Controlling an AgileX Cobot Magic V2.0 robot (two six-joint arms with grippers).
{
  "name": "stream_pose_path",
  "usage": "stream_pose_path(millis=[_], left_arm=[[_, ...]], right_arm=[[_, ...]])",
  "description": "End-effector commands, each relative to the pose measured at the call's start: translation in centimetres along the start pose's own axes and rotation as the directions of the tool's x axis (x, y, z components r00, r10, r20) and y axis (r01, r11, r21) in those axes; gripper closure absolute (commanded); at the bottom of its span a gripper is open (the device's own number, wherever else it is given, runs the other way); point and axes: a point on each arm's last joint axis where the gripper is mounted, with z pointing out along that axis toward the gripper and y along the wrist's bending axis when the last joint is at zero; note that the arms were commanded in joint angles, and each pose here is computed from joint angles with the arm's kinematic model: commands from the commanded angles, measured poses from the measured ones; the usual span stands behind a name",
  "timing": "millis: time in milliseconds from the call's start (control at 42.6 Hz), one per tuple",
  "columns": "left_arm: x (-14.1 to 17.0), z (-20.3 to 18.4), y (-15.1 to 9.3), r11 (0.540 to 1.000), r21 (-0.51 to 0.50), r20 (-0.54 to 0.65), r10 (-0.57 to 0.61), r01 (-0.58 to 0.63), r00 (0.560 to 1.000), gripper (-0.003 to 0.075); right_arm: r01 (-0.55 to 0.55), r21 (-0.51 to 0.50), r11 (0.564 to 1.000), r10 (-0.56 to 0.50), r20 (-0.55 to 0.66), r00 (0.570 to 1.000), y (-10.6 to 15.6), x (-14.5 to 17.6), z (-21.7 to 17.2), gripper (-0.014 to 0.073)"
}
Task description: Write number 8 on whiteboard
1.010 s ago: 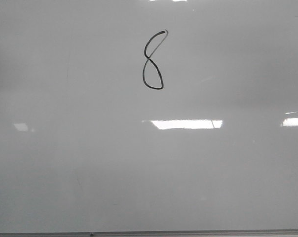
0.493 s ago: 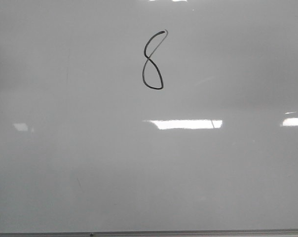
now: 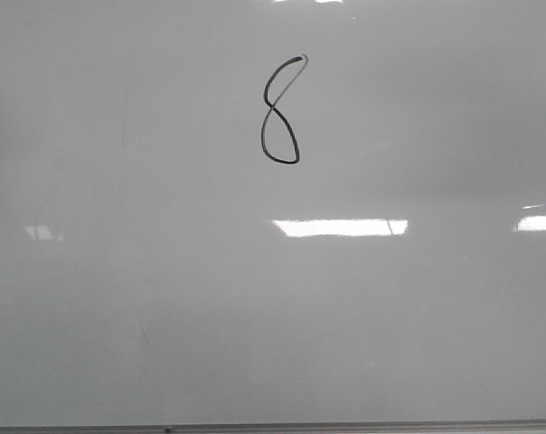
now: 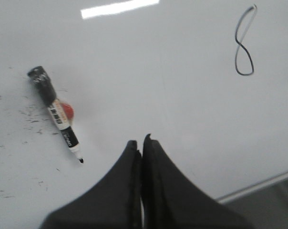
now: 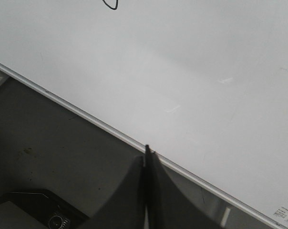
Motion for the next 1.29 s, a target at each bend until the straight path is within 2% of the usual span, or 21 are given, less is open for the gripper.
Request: stream_pose_path(millis=[0,164,329,587,775,1268], left_arm=[[-0.2,-1.2,0.5,1.0,-0.022,0.221,0.001,0.004,0.975,0.0741],[4.1,-1.9,1.5,0.988,-0.148,0.369,0.011,0.047,0.929,0.0741],[8.9,-1.5,2.0,0.966,-0.242,0.421,0.018,0.093,0.907,0.0741],[13.6,-0.6,2.1,0.944,-0.304,0.53,0.058,0.125,0.846,0.0741],[14.9,0.1,2.1,0.944,-0.3,0.582,0.066,0.138,0.81,0.0741],[14.8,0.0,2.1,0.945,-0.298,0.588,0.068,0.138,0.806,0.0741]], right_arm=[[0.002,0.018,1.0,-0.003,0.073,0.997,-0.2,-1.0,-0.5,0.0664],[0.002,0.018,1.0,-0.003,0.073,0.997,-0.2,-1.0,-0.5,0.0664],[0.002,0.018,1.0,-0.003,0.073,0.997,-0.2,-1.0,-0.5,0.0664],[0.002,0.018,1.0,-0.003,0.073,0.997,-0.2,-1.0,-0.5,0.0664],[0.002,0.018,1.0,-0.003,0.072,0.997,-0.2,-1.0,-0.5,0.0664],[0.002,0.018,1.0,-0.003,0.073,0.997,-0.2,-1.0,-0.5,0.0664]])
